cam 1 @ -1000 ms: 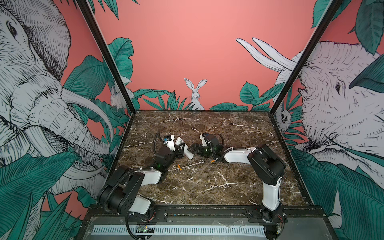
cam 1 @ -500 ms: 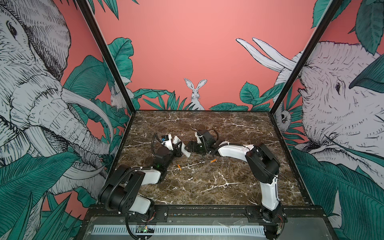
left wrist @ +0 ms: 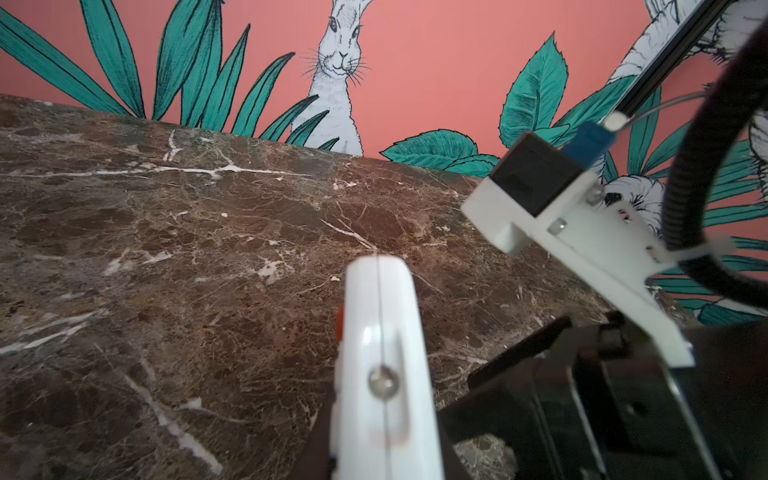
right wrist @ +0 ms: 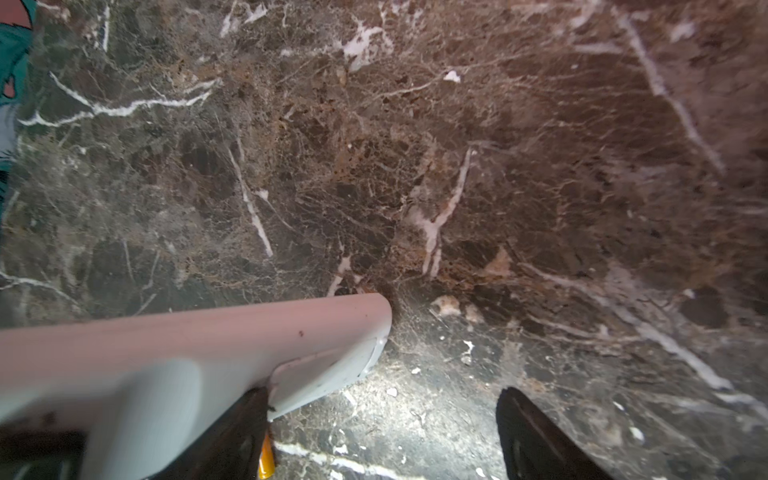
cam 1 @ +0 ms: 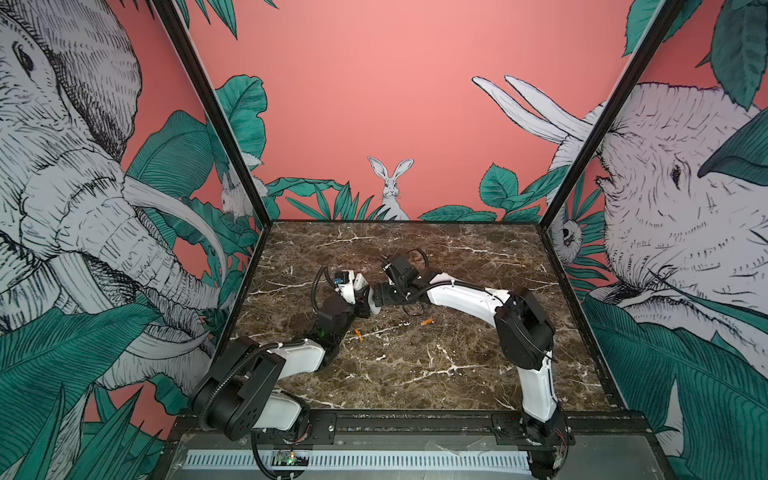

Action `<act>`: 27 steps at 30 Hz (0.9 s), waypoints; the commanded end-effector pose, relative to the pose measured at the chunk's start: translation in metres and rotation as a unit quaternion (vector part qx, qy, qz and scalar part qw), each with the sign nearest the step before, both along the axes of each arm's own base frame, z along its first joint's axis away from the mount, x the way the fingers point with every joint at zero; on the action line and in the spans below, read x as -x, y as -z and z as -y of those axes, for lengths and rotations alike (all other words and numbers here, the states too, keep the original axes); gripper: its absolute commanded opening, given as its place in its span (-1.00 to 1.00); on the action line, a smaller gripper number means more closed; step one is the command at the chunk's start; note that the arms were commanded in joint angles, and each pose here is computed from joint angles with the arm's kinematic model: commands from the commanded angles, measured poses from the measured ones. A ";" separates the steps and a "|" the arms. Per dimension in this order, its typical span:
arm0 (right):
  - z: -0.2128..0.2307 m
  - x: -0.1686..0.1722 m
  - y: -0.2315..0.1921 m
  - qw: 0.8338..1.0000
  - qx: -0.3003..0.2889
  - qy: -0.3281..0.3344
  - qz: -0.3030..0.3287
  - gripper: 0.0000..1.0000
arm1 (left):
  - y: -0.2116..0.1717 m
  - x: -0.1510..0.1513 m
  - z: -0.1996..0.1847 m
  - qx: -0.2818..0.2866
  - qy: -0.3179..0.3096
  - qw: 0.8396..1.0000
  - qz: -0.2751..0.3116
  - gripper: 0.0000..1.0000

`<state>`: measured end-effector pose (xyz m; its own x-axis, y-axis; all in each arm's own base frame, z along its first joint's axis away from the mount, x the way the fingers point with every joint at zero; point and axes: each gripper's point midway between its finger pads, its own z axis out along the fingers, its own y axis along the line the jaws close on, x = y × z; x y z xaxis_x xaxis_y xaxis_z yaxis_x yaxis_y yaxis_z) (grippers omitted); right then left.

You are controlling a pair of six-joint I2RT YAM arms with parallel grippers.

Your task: Load the batteries into the remote control

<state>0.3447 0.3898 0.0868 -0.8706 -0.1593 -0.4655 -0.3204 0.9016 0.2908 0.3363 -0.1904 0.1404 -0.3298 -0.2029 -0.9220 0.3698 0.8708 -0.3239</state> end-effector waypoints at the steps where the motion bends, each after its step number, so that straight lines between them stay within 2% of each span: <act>1: 0.055 0.020 0.065 0.987 0.153 0.002 -0.041 0.70 | 0.004 0.018 0.025 -0.020 0.068 0.997 -0.011 -1.00; 9: 0.072 0.015 0.064 0.991 0.125 0.023 -0.042 0.70 | 0.004 0.016 0.023 -0.029 0.061 0.998 -0.012 -1.00; 27: 0.077 0.015 0.049 0.996 0.075 0.029 -0.037 0.70 | 0.015 0.005 0.020 -0.052 0.039 0.997 -0.030 -1.00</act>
